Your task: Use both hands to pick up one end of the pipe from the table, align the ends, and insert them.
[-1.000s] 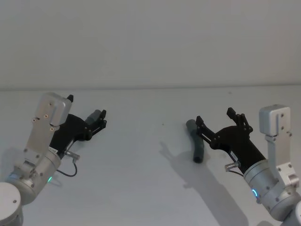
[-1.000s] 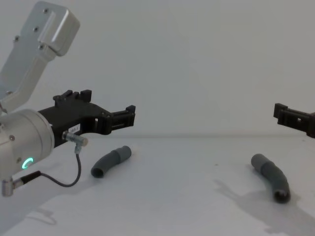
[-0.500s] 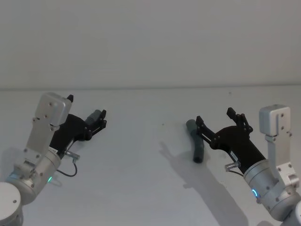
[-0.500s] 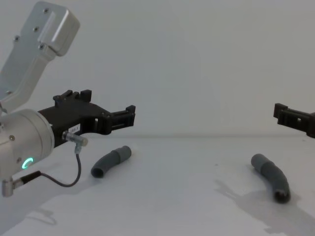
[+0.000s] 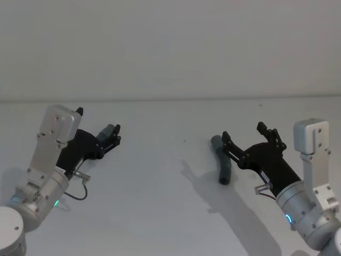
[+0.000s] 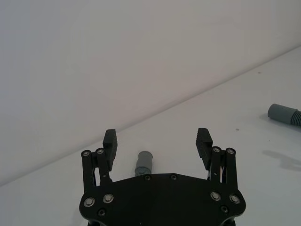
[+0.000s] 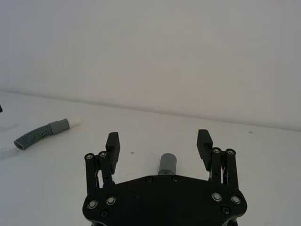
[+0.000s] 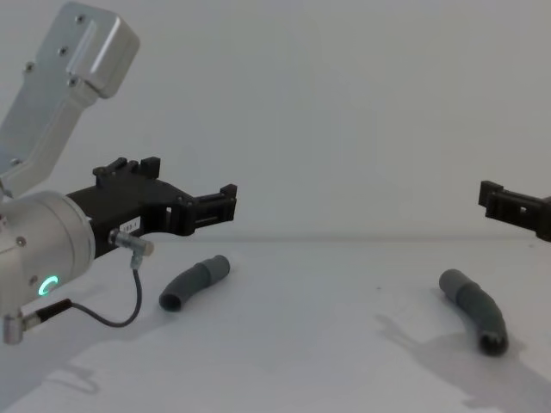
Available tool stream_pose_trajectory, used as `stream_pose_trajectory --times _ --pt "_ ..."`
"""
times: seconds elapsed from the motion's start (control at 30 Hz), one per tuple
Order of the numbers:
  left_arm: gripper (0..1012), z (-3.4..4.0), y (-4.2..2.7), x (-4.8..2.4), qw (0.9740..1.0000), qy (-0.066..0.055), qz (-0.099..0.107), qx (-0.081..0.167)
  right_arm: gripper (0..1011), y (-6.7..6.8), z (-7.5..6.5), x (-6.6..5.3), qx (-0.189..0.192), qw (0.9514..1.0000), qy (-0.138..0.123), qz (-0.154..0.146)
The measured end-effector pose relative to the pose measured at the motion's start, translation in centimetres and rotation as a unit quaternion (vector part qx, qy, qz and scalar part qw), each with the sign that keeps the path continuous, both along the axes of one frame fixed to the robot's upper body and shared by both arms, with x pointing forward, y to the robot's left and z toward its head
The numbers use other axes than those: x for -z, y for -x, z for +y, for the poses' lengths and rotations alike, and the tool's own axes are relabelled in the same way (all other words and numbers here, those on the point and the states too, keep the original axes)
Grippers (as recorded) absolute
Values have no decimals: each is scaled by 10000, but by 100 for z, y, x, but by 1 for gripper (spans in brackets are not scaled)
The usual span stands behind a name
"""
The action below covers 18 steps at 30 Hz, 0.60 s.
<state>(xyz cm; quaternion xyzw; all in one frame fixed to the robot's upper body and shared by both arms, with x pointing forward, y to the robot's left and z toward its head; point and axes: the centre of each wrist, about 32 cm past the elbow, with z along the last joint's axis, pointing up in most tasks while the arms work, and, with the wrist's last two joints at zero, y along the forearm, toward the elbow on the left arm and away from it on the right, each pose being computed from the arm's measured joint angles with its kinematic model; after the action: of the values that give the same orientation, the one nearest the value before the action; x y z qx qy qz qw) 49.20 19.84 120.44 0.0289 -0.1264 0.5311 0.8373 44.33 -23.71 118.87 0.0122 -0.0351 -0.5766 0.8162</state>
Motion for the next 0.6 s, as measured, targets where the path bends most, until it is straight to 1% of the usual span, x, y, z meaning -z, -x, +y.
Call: stream_pose_trajectory --times 0.37,0.5,0.6 --pt "1001 2 -3 -1 10000 -1 1 1 1000 0 0 0 0 10000 0 0" --pt "1002 13 -28 -14 10000 -14 39 18 1000 0 0 0 0 10000 0 0" --pt "1002 35 -87 -47 9998 -26 165 84 1000 0 0 0 0 10000 0 0"
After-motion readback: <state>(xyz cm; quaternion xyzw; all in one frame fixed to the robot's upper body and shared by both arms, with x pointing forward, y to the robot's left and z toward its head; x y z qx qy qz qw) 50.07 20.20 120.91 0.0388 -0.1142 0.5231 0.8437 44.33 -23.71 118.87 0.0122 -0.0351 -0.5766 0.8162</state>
